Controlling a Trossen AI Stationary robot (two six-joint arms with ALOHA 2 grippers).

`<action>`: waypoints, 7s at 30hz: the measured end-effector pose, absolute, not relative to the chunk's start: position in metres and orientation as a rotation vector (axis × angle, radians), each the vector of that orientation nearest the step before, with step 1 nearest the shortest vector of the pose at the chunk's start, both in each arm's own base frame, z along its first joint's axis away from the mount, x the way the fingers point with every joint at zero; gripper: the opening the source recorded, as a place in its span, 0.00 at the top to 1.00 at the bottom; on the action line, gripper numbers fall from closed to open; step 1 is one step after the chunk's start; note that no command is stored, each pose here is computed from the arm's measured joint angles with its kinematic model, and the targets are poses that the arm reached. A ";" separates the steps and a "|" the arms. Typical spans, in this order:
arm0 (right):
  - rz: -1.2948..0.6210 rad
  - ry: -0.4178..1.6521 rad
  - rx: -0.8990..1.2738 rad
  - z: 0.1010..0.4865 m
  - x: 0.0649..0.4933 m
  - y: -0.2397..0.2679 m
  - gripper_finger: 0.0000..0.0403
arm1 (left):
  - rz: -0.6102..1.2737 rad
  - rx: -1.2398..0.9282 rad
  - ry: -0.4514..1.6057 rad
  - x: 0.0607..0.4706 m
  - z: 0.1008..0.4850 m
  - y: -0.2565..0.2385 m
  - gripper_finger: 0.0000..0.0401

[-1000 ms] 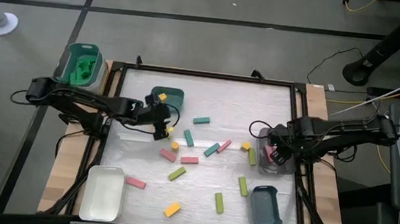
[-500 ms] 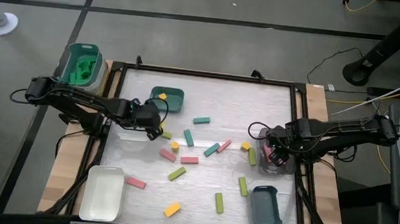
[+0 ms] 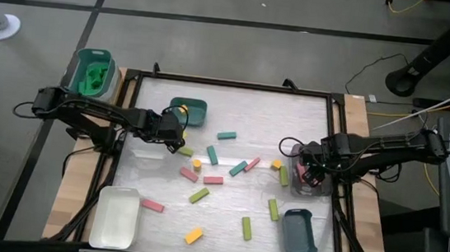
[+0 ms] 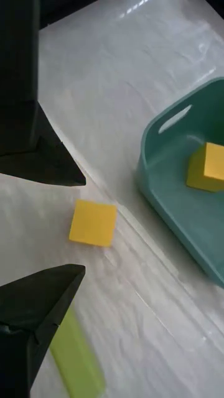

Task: Sort blocks
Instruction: Put the yellow block into the green bin, then put the pink block into the black bin, then put the green block into the white bin

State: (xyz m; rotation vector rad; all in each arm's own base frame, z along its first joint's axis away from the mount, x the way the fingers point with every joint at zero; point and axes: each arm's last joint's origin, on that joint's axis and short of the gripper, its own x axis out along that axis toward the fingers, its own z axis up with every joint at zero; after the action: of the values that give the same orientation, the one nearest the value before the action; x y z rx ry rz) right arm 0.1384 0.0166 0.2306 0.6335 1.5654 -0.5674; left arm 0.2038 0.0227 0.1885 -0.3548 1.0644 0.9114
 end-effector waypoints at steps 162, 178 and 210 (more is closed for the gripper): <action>-0.370 1.837 -0.087 0.246 0.213 0.051 0.78 | -0.031 -0.292 0.801 0.248 0.203 -0.062 0.54; -0.525 1.930 -0.072 0.209 0.192 0.049 0.77 | -0.054 -0.380 0.692 0.259 0.187 -0.115 0.54; -0.518 1.913 -0.062 0.208 0.193 0.050 0.76 | 0.131 -0.157 0.991 0.289 0.151 -0.141 0.54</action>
State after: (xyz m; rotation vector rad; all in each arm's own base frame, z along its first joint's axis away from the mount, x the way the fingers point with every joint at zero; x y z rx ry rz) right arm 0.1935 0.0496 0.2084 -0.0623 1.9126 -0.5180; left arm 0.2886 -0.1406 0.1507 -0.1569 0.9908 0.1309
